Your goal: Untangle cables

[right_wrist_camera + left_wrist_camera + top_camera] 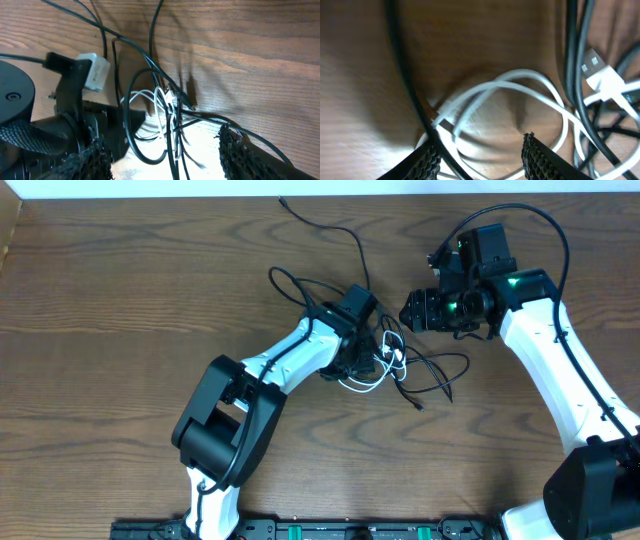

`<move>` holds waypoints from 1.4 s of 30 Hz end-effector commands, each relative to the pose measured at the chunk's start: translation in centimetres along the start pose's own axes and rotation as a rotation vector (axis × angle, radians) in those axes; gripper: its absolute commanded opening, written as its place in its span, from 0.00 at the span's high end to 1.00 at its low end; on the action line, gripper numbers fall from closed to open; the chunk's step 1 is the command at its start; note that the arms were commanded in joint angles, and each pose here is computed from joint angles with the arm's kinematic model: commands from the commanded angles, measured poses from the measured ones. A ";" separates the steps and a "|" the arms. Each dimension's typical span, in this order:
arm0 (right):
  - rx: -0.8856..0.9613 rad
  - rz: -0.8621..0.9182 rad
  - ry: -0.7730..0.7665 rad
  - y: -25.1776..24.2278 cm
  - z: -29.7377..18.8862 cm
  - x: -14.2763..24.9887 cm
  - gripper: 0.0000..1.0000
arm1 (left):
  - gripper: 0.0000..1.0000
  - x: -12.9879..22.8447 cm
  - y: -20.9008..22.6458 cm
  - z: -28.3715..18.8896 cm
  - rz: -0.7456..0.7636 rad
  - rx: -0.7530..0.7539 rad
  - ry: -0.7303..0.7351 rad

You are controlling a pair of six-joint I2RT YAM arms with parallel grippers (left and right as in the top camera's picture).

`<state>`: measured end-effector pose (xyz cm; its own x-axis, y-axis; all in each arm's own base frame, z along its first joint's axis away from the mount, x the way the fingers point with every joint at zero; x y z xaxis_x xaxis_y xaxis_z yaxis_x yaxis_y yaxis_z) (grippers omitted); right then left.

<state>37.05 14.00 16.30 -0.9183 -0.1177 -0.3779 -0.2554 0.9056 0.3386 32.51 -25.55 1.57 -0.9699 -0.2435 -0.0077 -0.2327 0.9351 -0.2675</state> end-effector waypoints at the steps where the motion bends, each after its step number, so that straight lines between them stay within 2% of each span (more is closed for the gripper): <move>1: 0.010 -0.010 -0.010 -0.2 -0.4 -0.1 0.32 | 0.45 -1.6 0.9 0.0 0.011 -0.061 -0.083; 8: 0.010 -0.009 -0.010 -0.2 -0.4 -0.1 0.31 | 0.47 -1.7 0.7 0.0 0.014 -0.056 -0.086; 11: 0.010 -0.010 -0.010 -0.2 -0.4 -0.1 0.31 | 0.56 -1.7 0.7 0.0 0.014 -0.054 -0.088; 18: 0.010 -0.009 -0.009 -0.2 -0.3 -0.1 0.31 | 0.90 -1.7 0.2 0.1 0.016 -0.029 -0.083; 23: 0.010 -0.008 -0.007 -0.2 -0.3 -0.1 0.30 | 0.92 -2.0 -0.1 0.0 0.025 -0.016 -0.097; 26: 0.010 -0.006 -0.001 -0.2 -0.3 0.1 0.30 | 0.92 -2.4 -0.6 -0.4 0.095 -0.002 -0.112; 31: 0.011 -0.004 0.009 -0.2 -0.3 0.3 0.30 | 0.92 -3.4 -2.7 -4.6 0.191 0.070 -0.192; 42: 0.009 -0.004 0.011 -0.1 -0.3 0.4 0.30 | 0.92 -4.0 -6.3 -20.7 0.273 0.342 -0.508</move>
<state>36.66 13.91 16.13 -0.9252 -0.1193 -0.3602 -0.2490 0.9072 0.3391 36.15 -25.60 18.97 -0.8706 -0.1713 -0.4612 0.0705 0.8843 -0.4615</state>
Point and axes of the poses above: each gripper's point midway between its finger pads, its own z axis out along the fingers, its own y axis along the line the jaws close on, x = y × z, the point moved 1 cm from there along -z, back along the fingers, and after that the axes turned 7 degrees about -z, right-handed, at the moved point
